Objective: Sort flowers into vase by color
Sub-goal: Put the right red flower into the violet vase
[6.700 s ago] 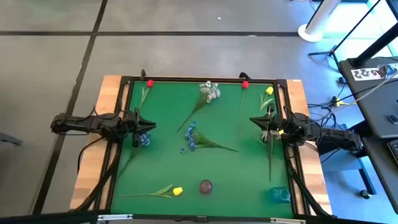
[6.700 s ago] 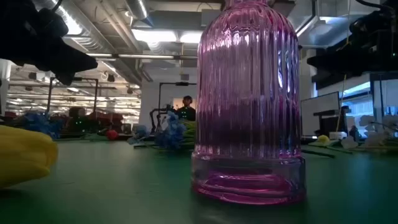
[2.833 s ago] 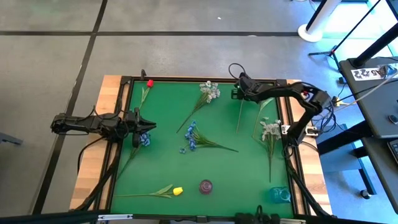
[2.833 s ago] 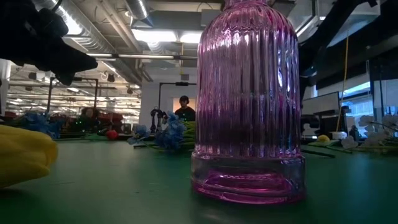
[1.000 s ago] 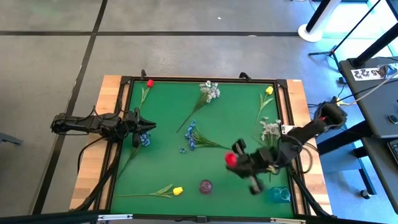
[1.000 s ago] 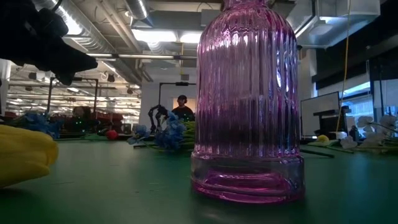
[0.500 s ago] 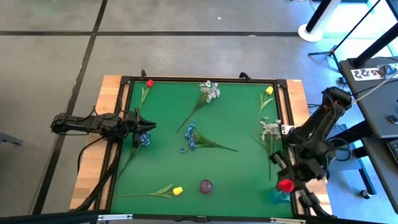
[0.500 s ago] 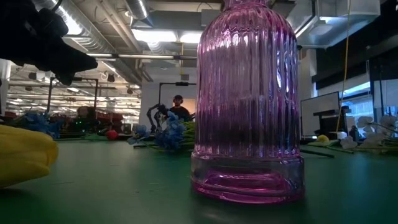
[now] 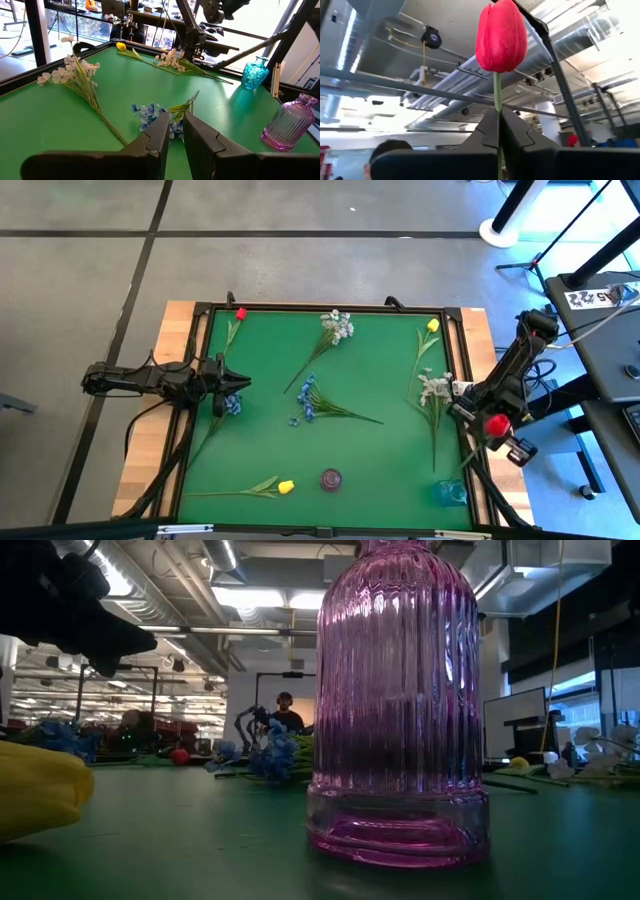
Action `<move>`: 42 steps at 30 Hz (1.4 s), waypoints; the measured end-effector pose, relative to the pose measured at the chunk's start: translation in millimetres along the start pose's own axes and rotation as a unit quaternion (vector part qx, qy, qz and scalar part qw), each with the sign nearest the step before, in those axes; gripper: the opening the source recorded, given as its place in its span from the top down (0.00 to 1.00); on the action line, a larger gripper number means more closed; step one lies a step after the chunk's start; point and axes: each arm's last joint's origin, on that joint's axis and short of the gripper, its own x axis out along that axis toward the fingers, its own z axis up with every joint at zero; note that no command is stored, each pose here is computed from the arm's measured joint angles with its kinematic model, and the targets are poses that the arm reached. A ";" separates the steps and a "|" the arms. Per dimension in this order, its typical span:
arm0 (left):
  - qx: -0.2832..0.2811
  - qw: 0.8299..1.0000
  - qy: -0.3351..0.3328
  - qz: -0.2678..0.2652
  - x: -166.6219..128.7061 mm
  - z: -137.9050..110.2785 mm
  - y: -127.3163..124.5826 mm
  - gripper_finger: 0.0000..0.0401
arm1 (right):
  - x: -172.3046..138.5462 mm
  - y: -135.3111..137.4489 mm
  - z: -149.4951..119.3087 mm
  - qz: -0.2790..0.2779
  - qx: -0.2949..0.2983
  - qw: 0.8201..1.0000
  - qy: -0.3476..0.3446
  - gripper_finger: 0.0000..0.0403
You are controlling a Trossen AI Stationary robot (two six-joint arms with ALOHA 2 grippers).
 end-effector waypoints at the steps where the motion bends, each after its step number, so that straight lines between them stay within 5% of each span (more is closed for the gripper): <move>1: 0.000 1.000 0.000 0.000 0.0 0.0 0.0 0.87 | -3.4 0.0 0.6 0.012 0.004 1.000 -0.001 1.00; 5: 0.000 1.000 0.000 0.000 0.0 0.0 0.0 0.87 | -15.7 2.4 4.4 0.094 0.031 0.995 -0.010 1.00; 16: 0.000 1.000 0.000 0.000 0.0 0.0 0.0 0.87 | -17.0 3.1 6.1 0.113 0.042 0.993 -0.012 1.00; 21: 0.000 1.000 0.000 0.000 0.0 0.0 0.0 0.87 | -3.5 -4.1 8.6 -0.009 -0.062 0.998 -0.017 1.00; 26: 0.000 1.000 0.000 0.000 0.0 0.0 0.0 0.87 | 29.8 -24.8 -9.0 -0.126 -0.157 0.979 0.032 1.00; 35: 0.000 1.000 0.000 0.000 0.0 0.0 0.0 0.87 | 73.9 -92.9 -64.1 -0.221 -0.210 0.950 0.063 1.00; 42: 0.000 1.000 0.000 0.000 0.0 -0.1 0.0 0.87 | 119.0 -125.6 -97.8 -0.212 -0.261 0.941 0.043 1.00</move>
